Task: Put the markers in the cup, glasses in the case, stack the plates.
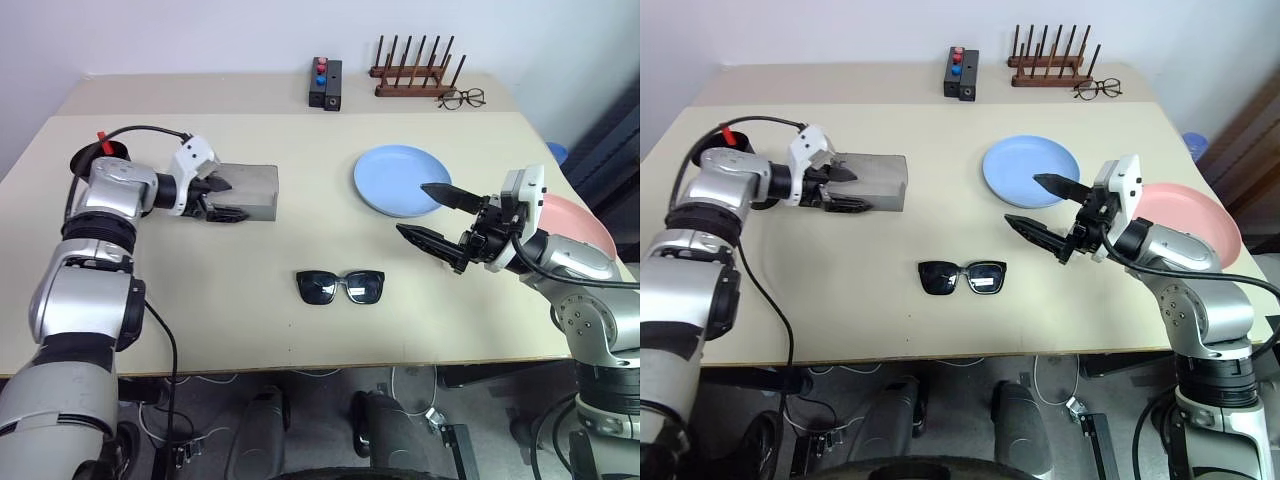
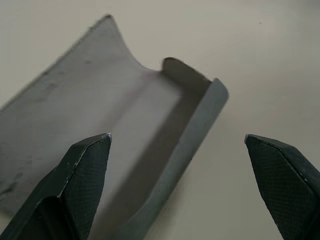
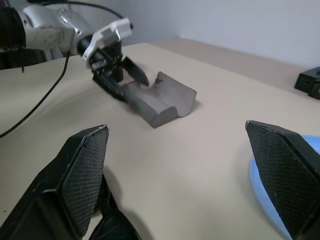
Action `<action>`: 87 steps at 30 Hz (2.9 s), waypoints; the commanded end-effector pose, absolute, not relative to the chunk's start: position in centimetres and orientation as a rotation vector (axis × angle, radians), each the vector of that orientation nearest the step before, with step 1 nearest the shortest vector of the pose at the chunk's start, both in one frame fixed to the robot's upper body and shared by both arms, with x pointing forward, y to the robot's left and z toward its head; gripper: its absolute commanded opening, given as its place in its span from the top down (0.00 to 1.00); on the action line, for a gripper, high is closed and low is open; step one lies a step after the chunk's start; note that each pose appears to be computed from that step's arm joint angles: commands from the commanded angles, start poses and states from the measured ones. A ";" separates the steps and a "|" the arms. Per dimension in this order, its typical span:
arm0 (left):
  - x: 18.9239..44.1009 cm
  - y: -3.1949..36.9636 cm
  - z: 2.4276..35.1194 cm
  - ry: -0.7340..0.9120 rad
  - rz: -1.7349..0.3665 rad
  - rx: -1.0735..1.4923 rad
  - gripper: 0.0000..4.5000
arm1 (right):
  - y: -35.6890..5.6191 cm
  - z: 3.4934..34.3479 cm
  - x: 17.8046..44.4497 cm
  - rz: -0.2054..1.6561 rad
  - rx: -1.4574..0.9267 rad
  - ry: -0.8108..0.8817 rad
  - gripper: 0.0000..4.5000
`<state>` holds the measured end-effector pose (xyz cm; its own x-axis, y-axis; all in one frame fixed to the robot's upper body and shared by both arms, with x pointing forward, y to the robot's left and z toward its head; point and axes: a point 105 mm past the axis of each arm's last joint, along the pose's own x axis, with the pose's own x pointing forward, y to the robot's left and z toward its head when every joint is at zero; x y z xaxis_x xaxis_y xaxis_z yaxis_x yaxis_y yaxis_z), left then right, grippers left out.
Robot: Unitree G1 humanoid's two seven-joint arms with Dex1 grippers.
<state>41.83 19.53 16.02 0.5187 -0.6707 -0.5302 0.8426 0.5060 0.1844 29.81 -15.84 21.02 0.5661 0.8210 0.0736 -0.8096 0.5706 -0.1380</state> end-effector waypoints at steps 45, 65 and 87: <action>26.5 20.5 16.1 0.806 -1.470 0.518 0.99 | -15.2 21.4 25.9 1.118 -0.123 -0.080 0.00; 26.6 20.4 13.9 0.712 -1.371 0.487 0.99 | -12.8 21.9 23.2 1.319 -0.243 -0.137 0.00; 31.3 10.0 20.2 0.466 -1.624 0.368 0.01 | -14.5 21.8 25.3 1.206 -0.266 -0.124 0.00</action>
<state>30.93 10.52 20.55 -0.1005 -0.8747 -0.4741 0.9942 -0.0700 -0.0816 25.35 -14.00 21.03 0.3312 0.9418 -0.0578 -0.9240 0.3113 -0.2222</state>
